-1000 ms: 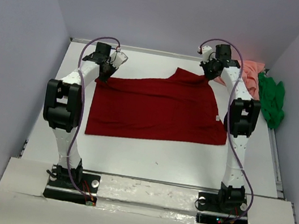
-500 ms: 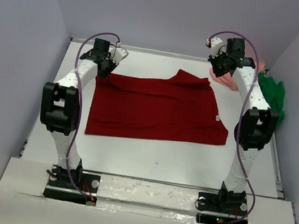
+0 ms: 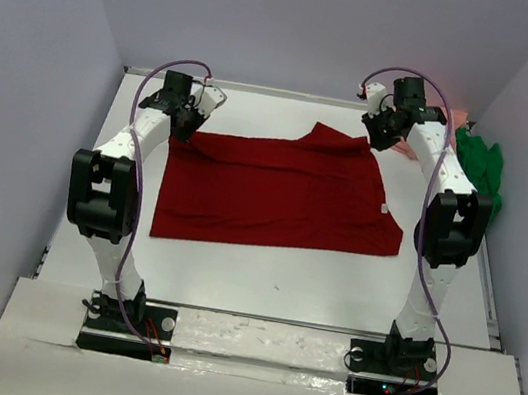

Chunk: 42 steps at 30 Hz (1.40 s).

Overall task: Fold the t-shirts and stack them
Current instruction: Grap the side of the flattened tshirt furthest away from the robot with both arms

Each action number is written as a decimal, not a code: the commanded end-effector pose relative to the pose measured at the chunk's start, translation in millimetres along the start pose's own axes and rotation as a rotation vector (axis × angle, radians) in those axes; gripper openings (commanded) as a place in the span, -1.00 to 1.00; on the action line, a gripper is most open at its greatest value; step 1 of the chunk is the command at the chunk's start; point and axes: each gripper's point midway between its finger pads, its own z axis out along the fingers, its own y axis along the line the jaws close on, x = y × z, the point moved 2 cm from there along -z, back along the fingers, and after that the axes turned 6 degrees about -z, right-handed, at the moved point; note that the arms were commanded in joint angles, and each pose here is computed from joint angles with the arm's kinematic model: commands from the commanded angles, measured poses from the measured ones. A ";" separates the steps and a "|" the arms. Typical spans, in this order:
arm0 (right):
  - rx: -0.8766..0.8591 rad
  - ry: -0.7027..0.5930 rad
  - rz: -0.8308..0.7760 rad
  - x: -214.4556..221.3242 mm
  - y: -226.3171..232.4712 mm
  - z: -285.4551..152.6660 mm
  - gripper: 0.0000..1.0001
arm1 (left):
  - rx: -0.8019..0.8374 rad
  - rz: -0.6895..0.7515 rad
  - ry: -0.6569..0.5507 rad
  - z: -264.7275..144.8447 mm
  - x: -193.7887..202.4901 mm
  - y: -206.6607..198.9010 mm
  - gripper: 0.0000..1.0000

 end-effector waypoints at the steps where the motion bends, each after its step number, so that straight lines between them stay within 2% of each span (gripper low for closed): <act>1: -0.025 0.014 -0.008 2.3 7.7 -0.2 -0.61 | 0.017 0.007 -0.021 -11.5 -4.2 -5.4 -1.00; 6: -0.014 0.024 -0.016 4.2 5.4 1.2 -0.57 | 0.037 0.016 0.003 -11.0 3.4 -10.5 -1.00; 9: -0.002 0.016 -0.029 0.3 -0.1 7.3 -0.42 | 0.040 0.011 0.002 -10.2 5.0 -11.9 -1.00; 12: -0.007 0.001 -0.023 -5.6 -4.8 24.4 -0.25 | 0.042 0.005 0.008 -8.1 7.7 -13.4 -1.00; 18: -0.031 0.015 0.003 -2.6 -9.0 72.3 -0.17 | 0.022 0.009 0.019 -6.5 9.9 -10.2 -1.00; 22: -0.020 0.006 0.004 -5.5 -14.4 86.6 -0.10 | 0.008 0.010 0.021 -6.3 7.5 -6.6 -1.00; 29: 0.030 -0.019 -0.013 -11.7 -25.6 91.7 -0.06 | 0.005 0.005 0.026 -4.5 8.9 -6.6 -1.00; 37: 0.084 -0.073 -0.006 -27.9 -37.6 84.4 0.11 | 0.002 0.007 0.015 -5.5 6.2 -5.6 -1.00; 42: 0.111 -0.072 -0.020 -29.6 -44.6 89.1 0.14 | 0.003 0.010 0.008 -6.6 2.5 -4.5 -1.00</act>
